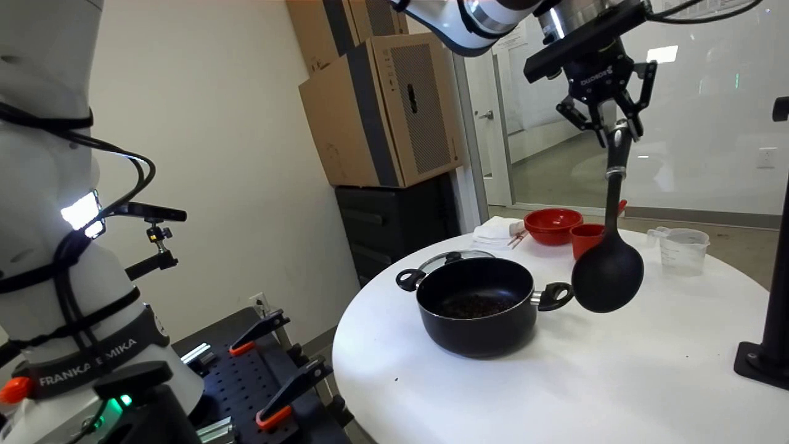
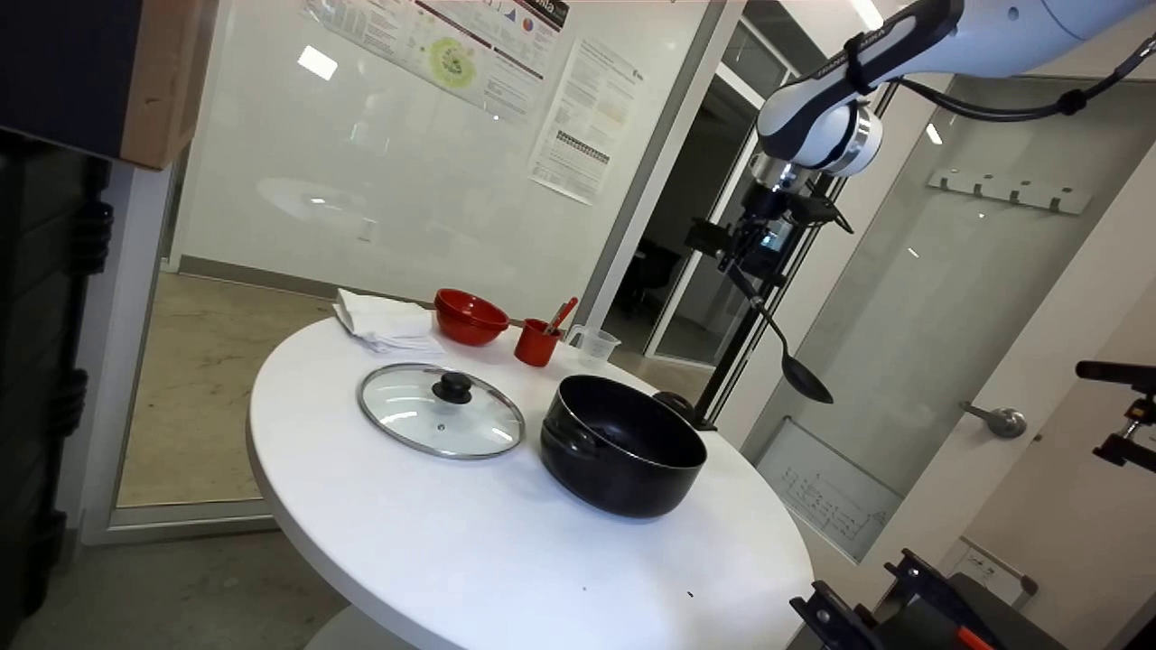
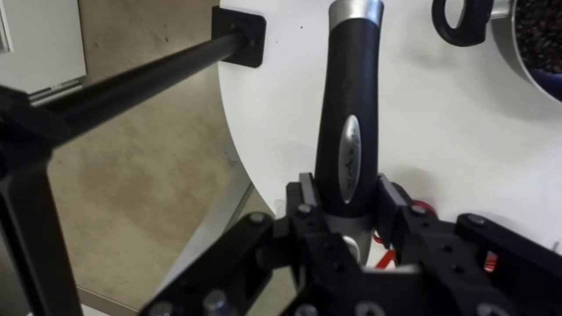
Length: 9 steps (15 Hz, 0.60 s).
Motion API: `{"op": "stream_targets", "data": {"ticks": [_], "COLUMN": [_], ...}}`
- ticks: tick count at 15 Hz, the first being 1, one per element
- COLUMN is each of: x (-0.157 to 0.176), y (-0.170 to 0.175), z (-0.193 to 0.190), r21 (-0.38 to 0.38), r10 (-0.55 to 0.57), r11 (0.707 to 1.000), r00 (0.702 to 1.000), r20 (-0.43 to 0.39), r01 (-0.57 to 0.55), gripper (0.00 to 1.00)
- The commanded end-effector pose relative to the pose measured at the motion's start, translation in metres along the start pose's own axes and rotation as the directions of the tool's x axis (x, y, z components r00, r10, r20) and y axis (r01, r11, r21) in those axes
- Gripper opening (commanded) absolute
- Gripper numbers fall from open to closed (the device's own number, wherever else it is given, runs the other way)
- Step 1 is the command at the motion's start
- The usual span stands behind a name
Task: Remove the black ladle from the black pot and put it on the table, put the lid on the black pot
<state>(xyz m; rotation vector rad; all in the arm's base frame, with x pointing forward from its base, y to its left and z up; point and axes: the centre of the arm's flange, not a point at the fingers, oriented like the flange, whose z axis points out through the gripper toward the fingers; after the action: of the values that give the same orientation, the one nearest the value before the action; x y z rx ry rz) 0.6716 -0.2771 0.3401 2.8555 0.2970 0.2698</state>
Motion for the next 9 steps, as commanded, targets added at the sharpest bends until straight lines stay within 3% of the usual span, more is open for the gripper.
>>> {"op": "stream_targets", "data": {"ticks": [1,3,6,9], "x": [0.003,-0.007,-0.020,-0.028], "y": [0.022,0.028,0.026,0.015], "z": [0.034,0.059,0.089,0.111], "r21": [-0.069,-0.099,-0.123,-0.110], "r10": [0.189,0.293,0.345,0.339], "r11": [0.980,0.952,0.933,0.938], "r00": [0.982,0.956,0.938,0.937], "r20": [-0.001,0.015,0.044,0.080], "r01": [-0.189,-0.290,-0.338,-0.330], "gripper": [0.08,0.08,0.08,0.08]}}
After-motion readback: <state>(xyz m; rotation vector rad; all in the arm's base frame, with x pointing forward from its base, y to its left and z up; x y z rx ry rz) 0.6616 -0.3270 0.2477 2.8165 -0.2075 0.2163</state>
